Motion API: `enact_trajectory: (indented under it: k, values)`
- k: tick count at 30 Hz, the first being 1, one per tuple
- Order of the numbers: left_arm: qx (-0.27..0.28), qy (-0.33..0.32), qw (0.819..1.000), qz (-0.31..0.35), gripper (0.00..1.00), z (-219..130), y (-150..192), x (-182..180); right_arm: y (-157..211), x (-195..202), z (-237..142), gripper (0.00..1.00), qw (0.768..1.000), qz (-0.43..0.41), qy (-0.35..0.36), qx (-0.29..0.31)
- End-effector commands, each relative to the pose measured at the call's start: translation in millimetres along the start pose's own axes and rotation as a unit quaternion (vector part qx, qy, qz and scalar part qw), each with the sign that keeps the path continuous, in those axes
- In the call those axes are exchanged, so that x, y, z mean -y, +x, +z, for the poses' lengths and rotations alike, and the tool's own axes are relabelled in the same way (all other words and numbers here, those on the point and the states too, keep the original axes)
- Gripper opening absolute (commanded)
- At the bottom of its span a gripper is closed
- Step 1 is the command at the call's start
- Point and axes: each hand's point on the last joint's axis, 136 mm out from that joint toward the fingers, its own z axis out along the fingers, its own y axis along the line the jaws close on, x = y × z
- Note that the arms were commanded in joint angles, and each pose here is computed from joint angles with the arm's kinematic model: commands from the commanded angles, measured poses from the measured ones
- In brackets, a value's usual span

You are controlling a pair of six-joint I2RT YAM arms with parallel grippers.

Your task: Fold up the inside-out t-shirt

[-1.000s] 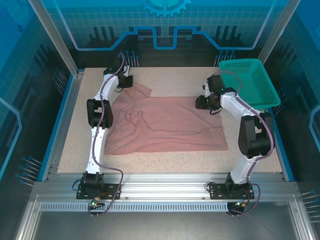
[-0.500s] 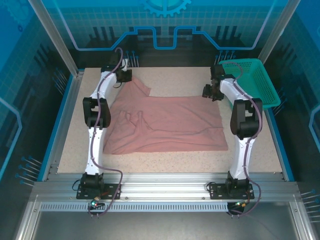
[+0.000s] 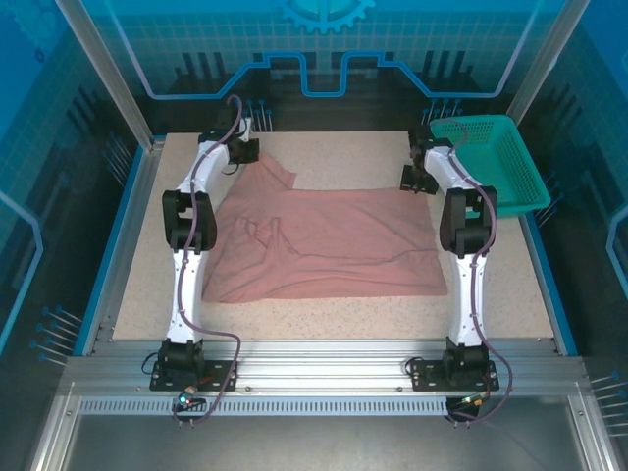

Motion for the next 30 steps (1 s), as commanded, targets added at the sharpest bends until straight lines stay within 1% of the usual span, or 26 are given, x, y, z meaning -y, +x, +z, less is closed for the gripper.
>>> enact_trajectory:
  k: [1, 10, 16, 21, 25, 30]
  values:
    - [0.035, 0.01, 0.999, 0.017, 0.0, -30, -26, 7, 3, 11, 4, 0.53, 1.0, 0.011, 0.01, -0.025]
    - [0.033, 0.011, 0.999, 0.021, 0.0, -27, -24, 7, 1, 10, 12, 0.44, 0.999, 0.012, -0.006, -0.044]
    - [0.032, 0.01, 0.999, 0.025, 0.0, -28, -24, 7, -3, 11, 14, 0.38, 0.999, 0.004, -0.009, -0.043]
    - [0.031, 0.011, 0.999, 0.025, 0.0, -28, -23, 7, -4, 11, 16, 0.29, 0.999, -0.006, -0.009, -0.042]
    - [0.032, 0.011, 0.999, 0.024, 0.0, -31, -25, 8, -8, 9, 15, 0.19, 0.999, -0.011, -0.013, -0.037]
    - [0.045, 0.015, 0.999, 0.024, 0.0, -45, -34, 13, -22, 3, 0, 0.11, 0.999, -0.028, -0.02, -0.006]
